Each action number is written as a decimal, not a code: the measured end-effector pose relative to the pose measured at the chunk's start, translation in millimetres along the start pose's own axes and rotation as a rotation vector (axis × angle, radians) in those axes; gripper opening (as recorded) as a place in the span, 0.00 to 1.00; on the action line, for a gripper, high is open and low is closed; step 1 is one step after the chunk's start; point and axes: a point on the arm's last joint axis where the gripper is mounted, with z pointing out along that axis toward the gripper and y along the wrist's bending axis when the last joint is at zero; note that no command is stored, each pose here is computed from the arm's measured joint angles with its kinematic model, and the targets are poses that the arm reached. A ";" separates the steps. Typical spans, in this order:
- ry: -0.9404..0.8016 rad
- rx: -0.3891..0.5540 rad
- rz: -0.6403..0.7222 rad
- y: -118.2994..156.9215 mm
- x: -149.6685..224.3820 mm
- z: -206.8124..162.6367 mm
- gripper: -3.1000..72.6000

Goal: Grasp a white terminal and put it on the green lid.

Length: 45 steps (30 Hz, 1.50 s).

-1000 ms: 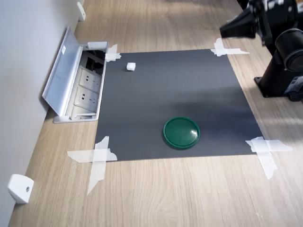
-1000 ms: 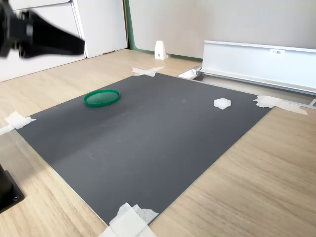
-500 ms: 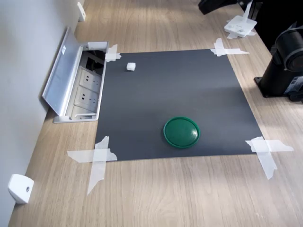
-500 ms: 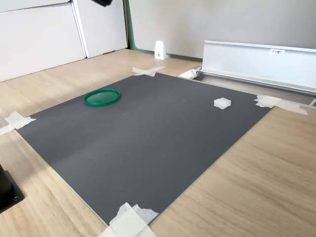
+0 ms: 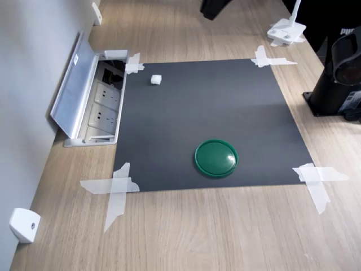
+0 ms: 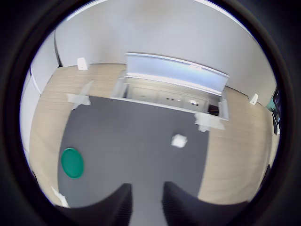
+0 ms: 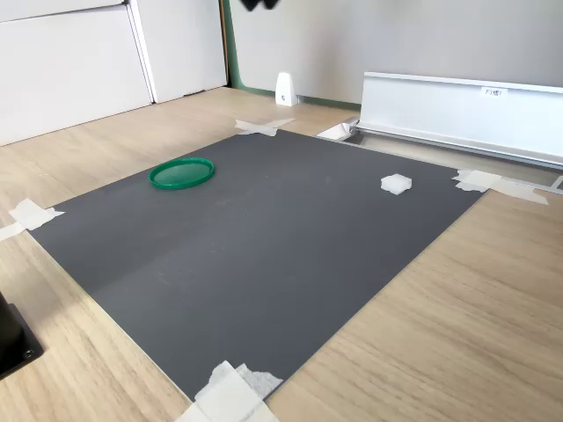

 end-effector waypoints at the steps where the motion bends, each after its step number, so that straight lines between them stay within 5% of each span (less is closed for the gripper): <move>1: 0.002 0.010 0.002 -6.8 -5.7 2.6 0.58; 6: 0.035 -0.002 0.072 -29.0 -35.2 15.9 0.85; 10: 0.093 -0.040 0.118 -40.7 -52.6 28.8 0.91; 25: 0.289 -0.071 0.259 -63.1 -60.7 129.3 0.93; 45: 0.344 -0.021 0.253 -52.1 -59.7 189.1 0.91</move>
